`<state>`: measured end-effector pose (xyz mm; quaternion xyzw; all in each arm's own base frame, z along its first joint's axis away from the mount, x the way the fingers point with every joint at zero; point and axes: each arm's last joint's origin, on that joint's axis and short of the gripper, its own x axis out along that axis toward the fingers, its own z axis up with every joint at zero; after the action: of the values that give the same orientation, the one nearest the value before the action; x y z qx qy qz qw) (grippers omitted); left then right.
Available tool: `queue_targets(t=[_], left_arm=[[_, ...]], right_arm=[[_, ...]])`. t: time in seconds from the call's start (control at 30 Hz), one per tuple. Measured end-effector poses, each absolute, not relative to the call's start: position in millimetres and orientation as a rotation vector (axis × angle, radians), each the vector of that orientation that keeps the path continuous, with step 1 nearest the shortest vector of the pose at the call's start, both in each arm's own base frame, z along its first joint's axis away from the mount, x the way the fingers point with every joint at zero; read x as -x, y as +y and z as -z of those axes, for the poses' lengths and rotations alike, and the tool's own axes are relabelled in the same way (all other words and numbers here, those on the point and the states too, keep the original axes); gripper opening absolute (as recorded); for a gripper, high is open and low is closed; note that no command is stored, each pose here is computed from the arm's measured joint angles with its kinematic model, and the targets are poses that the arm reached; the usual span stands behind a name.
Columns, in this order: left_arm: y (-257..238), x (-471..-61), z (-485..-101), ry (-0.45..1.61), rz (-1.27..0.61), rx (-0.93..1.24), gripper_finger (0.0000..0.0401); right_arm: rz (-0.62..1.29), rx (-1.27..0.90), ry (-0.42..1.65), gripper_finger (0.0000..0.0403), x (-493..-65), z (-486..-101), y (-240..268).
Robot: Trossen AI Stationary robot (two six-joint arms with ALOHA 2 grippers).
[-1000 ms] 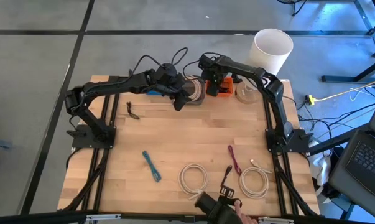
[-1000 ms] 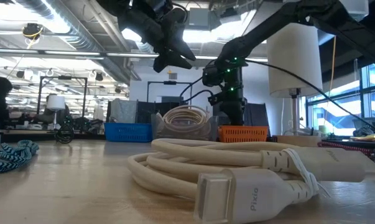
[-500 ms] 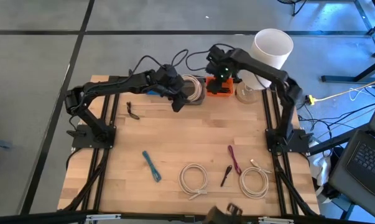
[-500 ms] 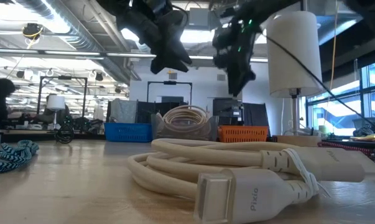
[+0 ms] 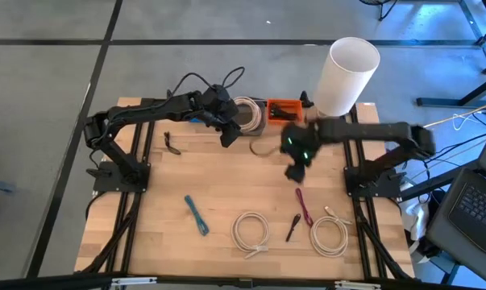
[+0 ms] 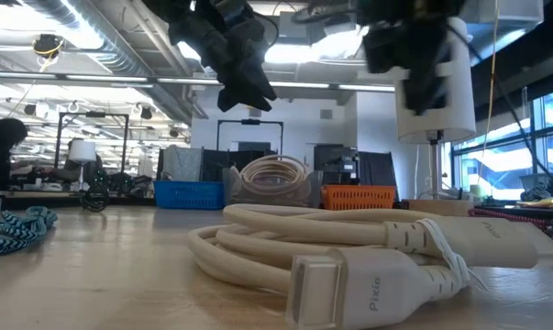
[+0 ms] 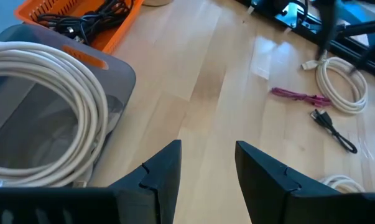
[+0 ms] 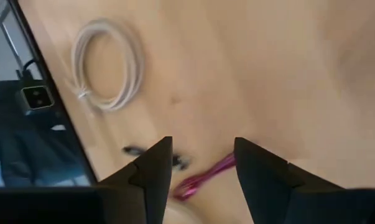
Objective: Pick & Place USB Port
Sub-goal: Put the pink black charger cable into the blue bin
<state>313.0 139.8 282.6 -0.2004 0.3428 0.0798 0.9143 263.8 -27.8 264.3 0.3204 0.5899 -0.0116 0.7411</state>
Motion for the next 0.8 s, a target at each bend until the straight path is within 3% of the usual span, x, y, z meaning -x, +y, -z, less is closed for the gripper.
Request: queue_targets(t=[0.2,0.4,0.8], left_arm=[[140.0,-313.0,-282.7,0.708,-0.149,0.373,0.0143],[140.8,-314.7,-284.7,0.681,-0.147,0.357,0.0143],[140.9,-315.1,-285.1,0.676,-0.147,0.355,0.0143]], right_arm=[[0.286,-0.85,1.235,0.0175,-233.5,-245.4,33.1],[0.608,-0.891,1.094,0.0175,-220.5,-230.7,55.4],[0.732,-0.825,1.256,0.0175,-227.3,-193.1,77.7]])
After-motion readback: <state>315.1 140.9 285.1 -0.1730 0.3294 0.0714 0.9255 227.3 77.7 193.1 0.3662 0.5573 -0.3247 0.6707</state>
